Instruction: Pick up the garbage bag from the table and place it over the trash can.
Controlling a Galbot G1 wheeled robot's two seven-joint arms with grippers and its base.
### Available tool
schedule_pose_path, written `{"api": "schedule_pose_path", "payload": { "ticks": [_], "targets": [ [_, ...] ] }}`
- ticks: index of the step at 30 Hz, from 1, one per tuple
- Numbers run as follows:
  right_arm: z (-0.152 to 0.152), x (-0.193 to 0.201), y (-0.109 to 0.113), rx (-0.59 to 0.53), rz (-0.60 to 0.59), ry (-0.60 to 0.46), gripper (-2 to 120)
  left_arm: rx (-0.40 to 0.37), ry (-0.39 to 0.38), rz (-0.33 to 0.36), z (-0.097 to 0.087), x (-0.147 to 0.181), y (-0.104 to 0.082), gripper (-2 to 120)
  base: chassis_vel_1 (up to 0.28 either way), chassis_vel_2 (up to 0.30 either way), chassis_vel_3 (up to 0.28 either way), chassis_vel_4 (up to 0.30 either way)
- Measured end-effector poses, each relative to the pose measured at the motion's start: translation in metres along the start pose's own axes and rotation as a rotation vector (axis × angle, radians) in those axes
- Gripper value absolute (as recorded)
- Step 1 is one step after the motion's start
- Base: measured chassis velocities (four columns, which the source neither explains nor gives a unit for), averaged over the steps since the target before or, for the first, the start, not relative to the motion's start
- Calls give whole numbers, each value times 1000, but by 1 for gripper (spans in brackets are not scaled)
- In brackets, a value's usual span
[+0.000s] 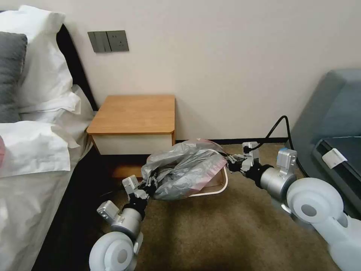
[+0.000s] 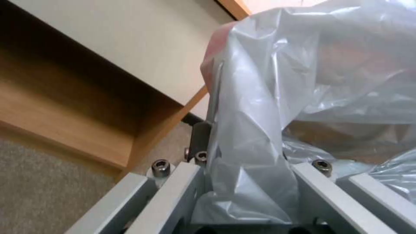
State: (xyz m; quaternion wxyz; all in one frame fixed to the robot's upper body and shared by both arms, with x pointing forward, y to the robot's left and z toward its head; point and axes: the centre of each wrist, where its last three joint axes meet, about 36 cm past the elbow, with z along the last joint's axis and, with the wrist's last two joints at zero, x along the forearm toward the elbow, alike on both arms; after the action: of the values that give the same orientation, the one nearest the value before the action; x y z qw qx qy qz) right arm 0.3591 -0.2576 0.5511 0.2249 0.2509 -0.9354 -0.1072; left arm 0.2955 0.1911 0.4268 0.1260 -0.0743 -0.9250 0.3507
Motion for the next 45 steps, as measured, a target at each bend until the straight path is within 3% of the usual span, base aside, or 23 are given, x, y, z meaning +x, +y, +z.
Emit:
{"api": "schedule_pose_path", "payload": {
  "ticks": [23,34,36,37,45],
  "targets": [
    [-3,20,21,-109,52,50,0,91,6,-18,-2,-16,5,7,0,0,0,0],
    [-3,20,26,-134,176,148,39,90,-1,-5,-5,-15,2,7,0,0,0,0],
    [-3,20,26,-133,183,153,40,90,-1,-4,-5,-15,2,7,0,0,0,0],
    [-2,19,27,-132,213,166,50,90,-1,-2,-5,-15,1,7,0,0,0,0],
    [0,24,32,-109,278,185,78,70,-15,-6,-5,-18,1,7,0,0,0,0]
  ]
}}
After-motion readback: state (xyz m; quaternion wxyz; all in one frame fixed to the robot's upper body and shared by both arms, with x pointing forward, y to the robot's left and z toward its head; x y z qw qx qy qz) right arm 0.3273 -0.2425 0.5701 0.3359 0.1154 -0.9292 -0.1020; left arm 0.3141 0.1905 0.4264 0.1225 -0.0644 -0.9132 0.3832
